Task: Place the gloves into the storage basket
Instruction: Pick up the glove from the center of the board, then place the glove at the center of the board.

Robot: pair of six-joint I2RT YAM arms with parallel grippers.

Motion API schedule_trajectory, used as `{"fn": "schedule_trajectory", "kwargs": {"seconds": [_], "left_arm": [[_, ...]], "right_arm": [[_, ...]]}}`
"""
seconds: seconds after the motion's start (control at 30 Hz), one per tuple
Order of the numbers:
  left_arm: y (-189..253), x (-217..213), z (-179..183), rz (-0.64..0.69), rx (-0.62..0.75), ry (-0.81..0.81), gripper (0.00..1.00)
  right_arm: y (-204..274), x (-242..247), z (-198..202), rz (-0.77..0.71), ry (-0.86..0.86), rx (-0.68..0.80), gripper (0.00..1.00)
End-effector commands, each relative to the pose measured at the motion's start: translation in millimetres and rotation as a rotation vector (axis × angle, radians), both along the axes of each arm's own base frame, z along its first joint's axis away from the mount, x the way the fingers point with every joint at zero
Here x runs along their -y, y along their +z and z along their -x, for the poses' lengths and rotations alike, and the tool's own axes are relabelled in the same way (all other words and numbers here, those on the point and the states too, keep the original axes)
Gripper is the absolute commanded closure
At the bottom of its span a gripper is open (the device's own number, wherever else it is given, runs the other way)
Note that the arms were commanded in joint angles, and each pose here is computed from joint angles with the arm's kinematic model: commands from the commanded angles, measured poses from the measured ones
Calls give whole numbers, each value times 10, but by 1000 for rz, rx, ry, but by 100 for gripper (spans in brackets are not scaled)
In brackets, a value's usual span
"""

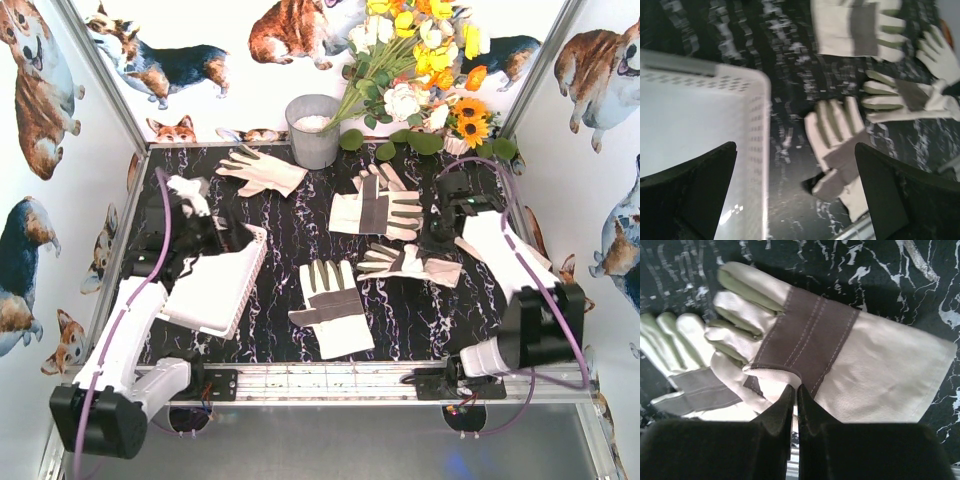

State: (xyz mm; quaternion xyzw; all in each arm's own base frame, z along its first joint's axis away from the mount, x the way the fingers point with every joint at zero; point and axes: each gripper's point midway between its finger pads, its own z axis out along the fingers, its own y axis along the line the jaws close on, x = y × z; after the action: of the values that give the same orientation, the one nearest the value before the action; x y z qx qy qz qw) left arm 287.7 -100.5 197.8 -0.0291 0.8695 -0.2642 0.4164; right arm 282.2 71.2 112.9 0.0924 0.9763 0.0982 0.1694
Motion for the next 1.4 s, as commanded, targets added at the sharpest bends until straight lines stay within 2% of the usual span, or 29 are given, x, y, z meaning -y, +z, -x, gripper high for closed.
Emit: {"fn": "schedule_trajectory", "kwargs": {"seconds": [0.0, 0.3, 0.53, 0.83, 1.07, 1.37], "left_arm": [[563, 499, 26, 72, 132, -144, 3], [1126, 1218, 213, 213, 297, -333, 3], [1124, 1763, 491, 199, 340, -467, 4], [1049, 2243, 667, 167, 357, -589, 3], [919, 2565, 725, 128, 350, -655, 3], [807, 2652, 761, 115, 323, -697, 7]], "right_arm": [[496, -201, 20, -125, 31, 112, 100], [1194, -559, 124, -364, 78, 234, 100], [1608, -890, 209, -608, 121, 260, 100], [1967, -1133, 392, -796, 222, 257, 100], [2065, -1282, 502, -839, 280, 246, 100], [1988, -1254, 461, -807, 233, 248, 100]]}}
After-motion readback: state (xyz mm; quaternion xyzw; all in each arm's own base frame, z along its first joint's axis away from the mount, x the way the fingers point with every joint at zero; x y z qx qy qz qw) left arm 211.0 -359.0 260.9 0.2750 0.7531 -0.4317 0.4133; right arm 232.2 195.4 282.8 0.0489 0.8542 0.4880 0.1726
